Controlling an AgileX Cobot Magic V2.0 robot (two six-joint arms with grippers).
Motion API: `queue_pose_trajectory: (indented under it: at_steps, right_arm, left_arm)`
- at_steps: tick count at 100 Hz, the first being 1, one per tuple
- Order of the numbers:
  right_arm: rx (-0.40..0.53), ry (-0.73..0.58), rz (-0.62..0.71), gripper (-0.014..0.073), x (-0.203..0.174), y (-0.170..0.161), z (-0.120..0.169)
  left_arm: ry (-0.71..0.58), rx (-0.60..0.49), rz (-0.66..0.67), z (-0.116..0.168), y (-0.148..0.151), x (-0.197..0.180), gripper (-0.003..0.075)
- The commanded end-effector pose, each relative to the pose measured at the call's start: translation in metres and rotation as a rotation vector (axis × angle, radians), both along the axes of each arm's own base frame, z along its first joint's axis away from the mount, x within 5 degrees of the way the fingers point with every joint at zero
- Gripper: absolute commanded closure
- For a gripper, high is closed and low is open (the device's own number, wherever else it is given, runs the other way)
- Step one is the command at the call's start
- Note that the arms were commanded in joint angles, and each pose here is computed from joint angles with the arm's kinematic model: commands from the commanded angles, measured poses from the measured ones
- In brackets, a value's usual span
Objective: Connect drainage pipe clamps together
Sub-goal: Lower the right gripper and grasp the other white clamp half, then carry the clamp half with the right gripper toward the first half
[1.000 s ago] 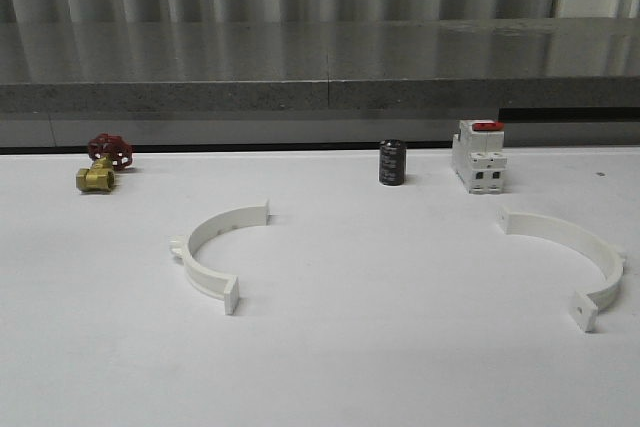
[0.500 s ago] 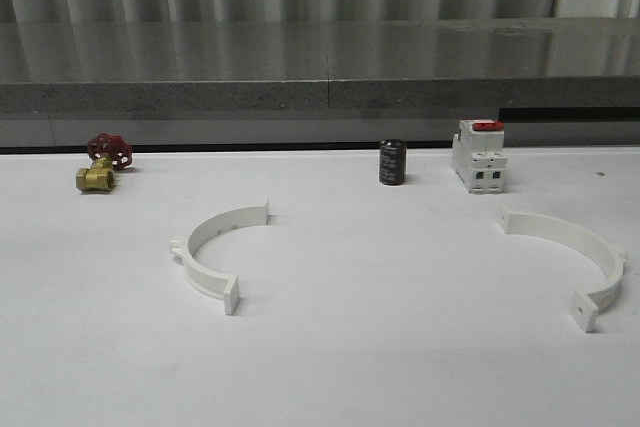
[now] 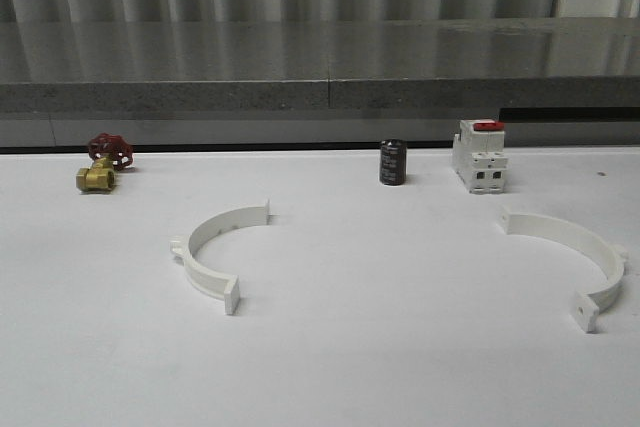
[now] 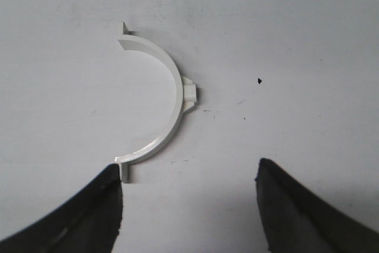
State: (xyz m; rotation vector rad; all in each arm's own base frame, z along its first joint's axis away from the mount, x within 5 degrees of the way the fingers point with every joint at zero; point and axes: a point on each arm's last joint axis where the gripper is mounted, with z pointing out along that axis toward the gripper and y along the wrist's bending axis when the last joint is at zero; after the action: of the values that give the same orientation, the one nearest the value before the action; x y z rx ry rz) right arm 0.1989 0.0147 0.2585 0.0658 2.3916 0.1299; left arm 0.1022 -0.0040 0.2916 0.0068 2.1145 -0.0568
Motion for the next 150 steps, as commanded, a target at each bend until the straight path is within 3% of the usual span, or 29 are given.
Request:
queue_pose_trajectory:
  at_steps: [1, 21, 53, 80, 100, 107, 124, 131, 138, 150]
  right_arm:
    - [0.004, -0.082, -0.008, 0.0085, 0.016, -0.001, 0.016]
    - [-0.005, 0.061, 0.003, 0.0085, 0.059, 0.002, 0.007]
    - [-0.043, 0.257, 0.083, 0.0085, 0.12, 0.019, -0.042]
    - [-0.048, 0.341, 0.087, 0.0085, 0.141, 0.022, -0.076]
    - [-0.048, 0.339, 0.085, 0.0094, 0.145, 0.022, -0.082]
    - [-0.045, 0.337, 0.084, 0.0153, 0.145, 0.022, -0.081]
    - [-0.019, 0.331, 0.056, 0.0436, 0.147, 0.023, -0.078]
    - [-0.019, 0.327, 0.055, 0.0515, 0.148, 0.023, -0.078]
    - [-0.019, 0.324, 0.055, 0.0557, 0.148, 0.023, -0.078]
    - [-0.018, 0.315, 0.054, 0.0557, 0.149, 0.023, -0.078]
  left_arm:
    - [-0.092, -0.009, 0.006, 0.014, 0.0, 0.003, 0.0741]
    - [-0.092, -0.009, 0.006, 0.014, 0.0, 0.003, 0.0741]
    - [-0.092, -0.009, 0.006, 0.014, 0.0, 0.003, 0.0741]
    - [-0.092, -0.009, 0.006, 0.014, 0.0, 0.003, 0.0741]
    - [-0.092, -0.009, 0.006, 0.014, 0.0, 0.003, 0.0741]
    - [-0.092, -0.009, 0.006, 0.014, 0.0, 0.003, 0.0741]
    - [-0.092, -0.009, 0.006, 0.014, 0.0, 0.003, 0.0741]
    - [-0.092, -0.009, 0.006, 0.014, 0.0, 0.003, 0.0741]
    - [-0.092, -0.009, 0.006, 0.014, 0.0, 0.003, 0.0741]
    - [-0.092, -0.009, 0.006, 0.014, 0.0, 0.003, 0.0741]
